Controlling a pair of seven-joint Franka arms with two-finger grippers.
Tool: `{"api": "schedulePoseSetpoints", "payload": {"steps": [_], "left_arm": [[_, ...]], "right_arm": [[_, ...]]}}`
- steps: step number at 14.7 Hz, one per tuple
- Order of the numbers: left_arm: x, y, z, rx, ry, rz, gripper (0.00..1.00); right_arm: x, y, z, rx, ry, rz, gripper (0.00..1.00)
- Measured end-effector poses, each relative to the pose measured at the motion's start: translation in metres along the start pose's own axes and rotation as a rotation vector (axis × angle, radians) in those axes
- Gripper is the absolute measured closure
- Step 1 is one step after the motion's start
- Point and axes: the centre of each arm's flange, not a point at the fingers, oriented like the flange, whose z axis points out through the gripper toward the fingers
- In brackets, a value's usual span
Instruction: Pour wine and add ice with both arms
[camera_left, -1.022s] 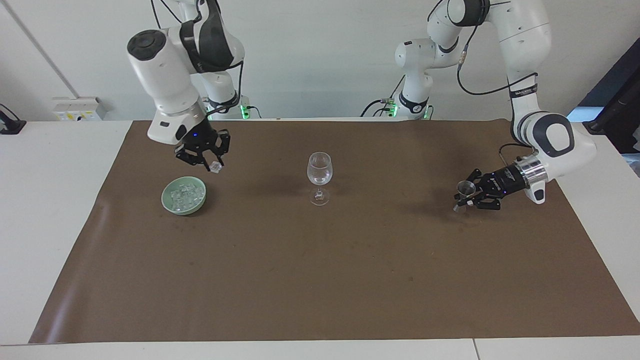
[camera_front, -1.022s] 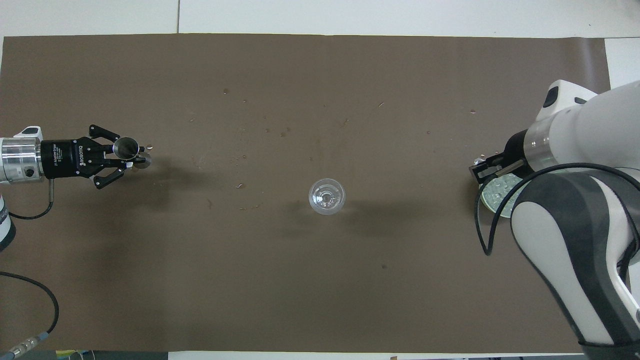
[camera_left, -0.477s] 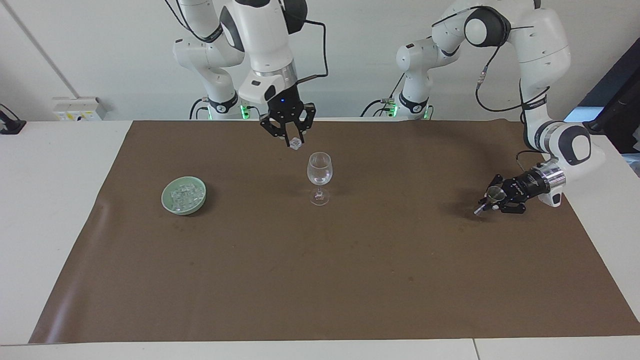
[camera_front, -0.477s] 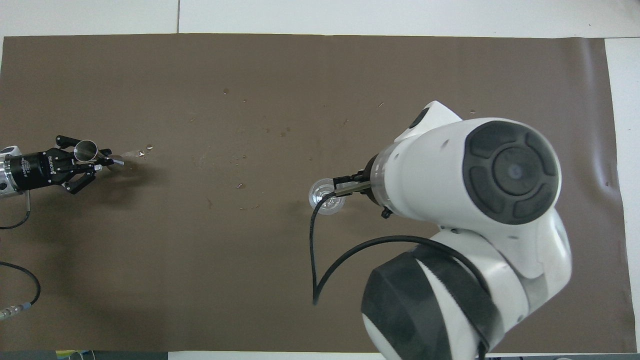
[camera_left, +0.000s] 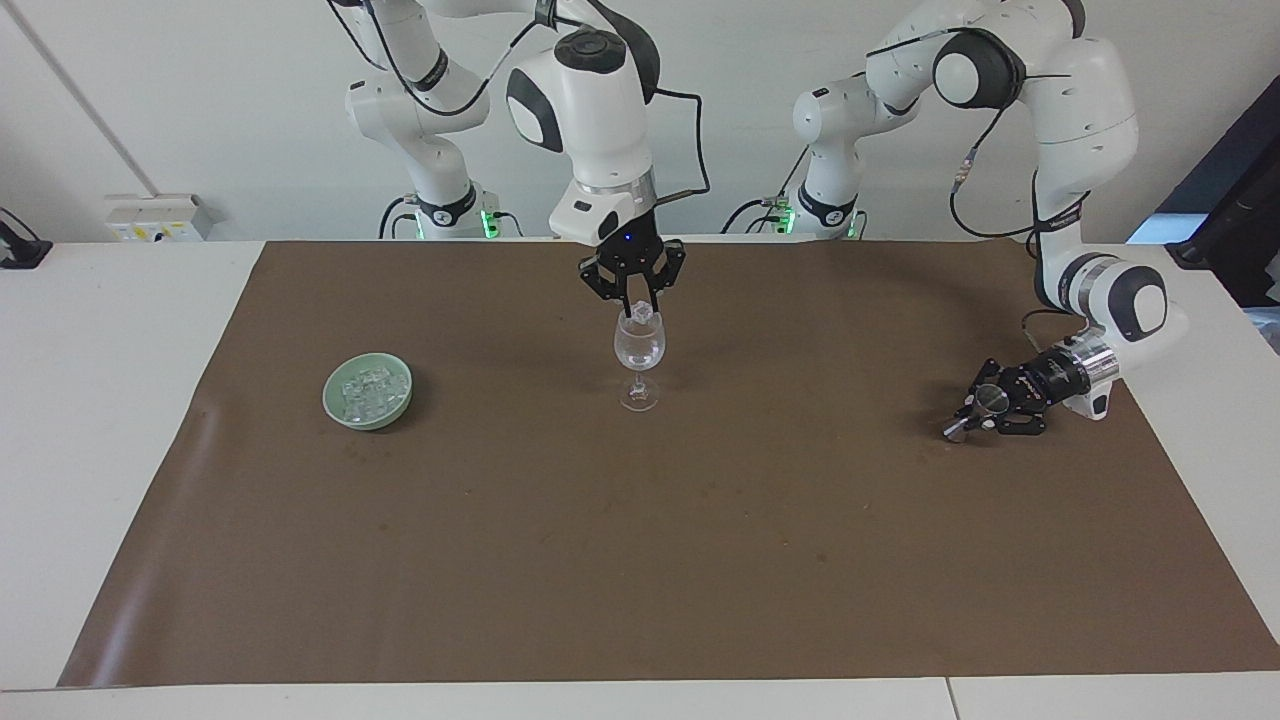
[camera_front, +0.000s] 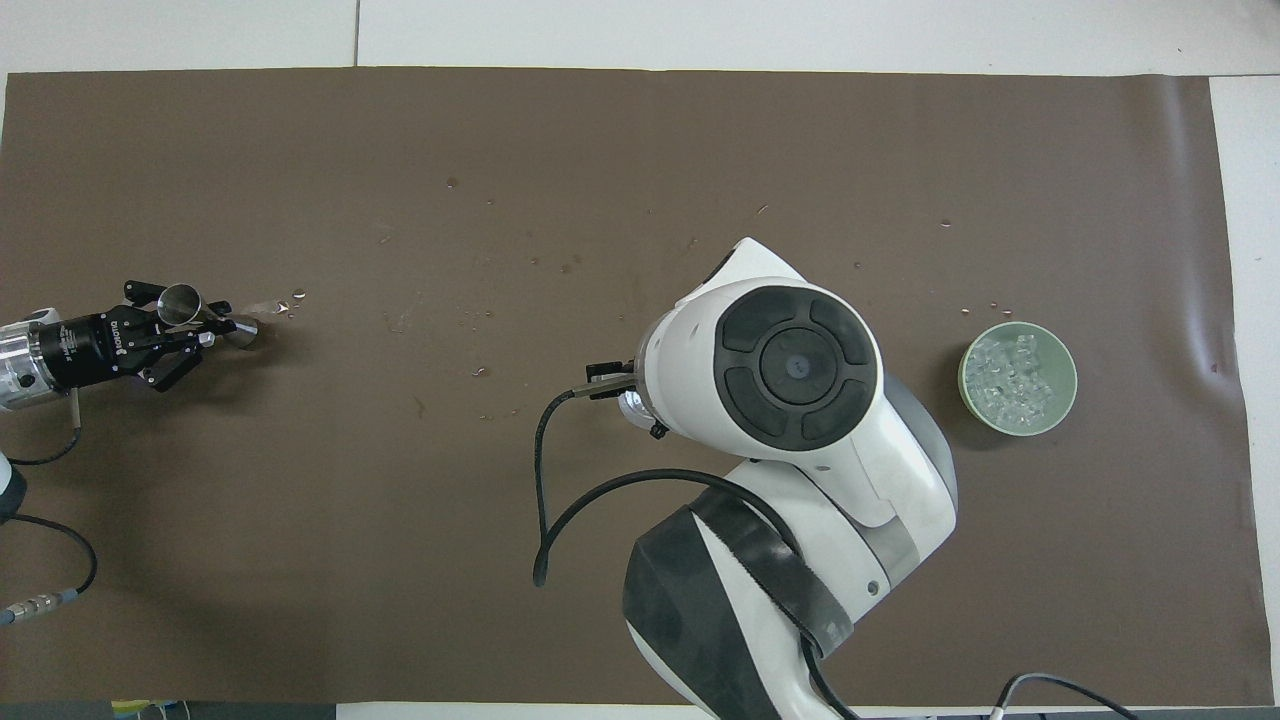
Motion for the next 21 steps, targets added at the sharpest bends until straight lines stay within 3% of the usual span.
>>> {"api": "schedulePoseSetpoints", "payload": {"steps": [3, 4, 8, 10, 11, 13, 15, 17, 20, 21], "left_arm": [[0.003, -0.003, 0.000, -0.001, -0.003, -0.006, 0.78], [0.004, -0.003, -0.002, -0.002, -0.006, -0.006, 0.71], [0.001, -0.003, -0.006, 0.006, -0.001, 0.029, 0.29], [-0.011, 0.002, -0.009, 0.060, 0.056, 0.088, 0.05], [-0.020, 0.006, -0.014, 0.091, 0.097, 0.118, 0.00], [-0.040, 0.013, -0.027, 0.144, 0.182, 0.178, 0.00], [-0.062, 0.020, -0.042, 0.211, 0.291, 0.265, 0.00], [-0.090, 0.029, -0.056, 0.271, 0.391, 0.380, 0.00], [-0.142, 0.043, -0.068, 0.381, 0.504, 0.668, 0.00], [-0.162, 0.045, -0.064, 0.450, 0.543, 0.791, 0.00]], "right_arm": [[-0.003, 0.000, 0.006, -0.006, -0.010, 0.003, 0.66], [-0.005, 0.000, 0.007, -0.009, -0.013, 0.004, 0.66], [-0.011, 0.002, 0.014, -0.022, -0.027, 0.004, 0.66], [-0.012, 0.003, 0.014, -0.025, -0.028, 0.007, 0.66], [-0.012, 0.003, 0.013, -0.025, -0.029, 0.016, 0.66], [-0.013, 0.002, 0.013, -0.025, -0.027, 0.029, 0.61], [-0.013, 0.001, 0.012, -0.026, -0.027, 0.030, 0.50], [-0.015, 0.001, 0.009, -0.034, -0.038, 0.030, 0.48], [-0.009, 0.010, -0.006, -0.050, -0.053, 0.049, 0.41], [-0.003, 0.020, -0.011, -0.056, -0.051, 0.067, 0.36]]}}
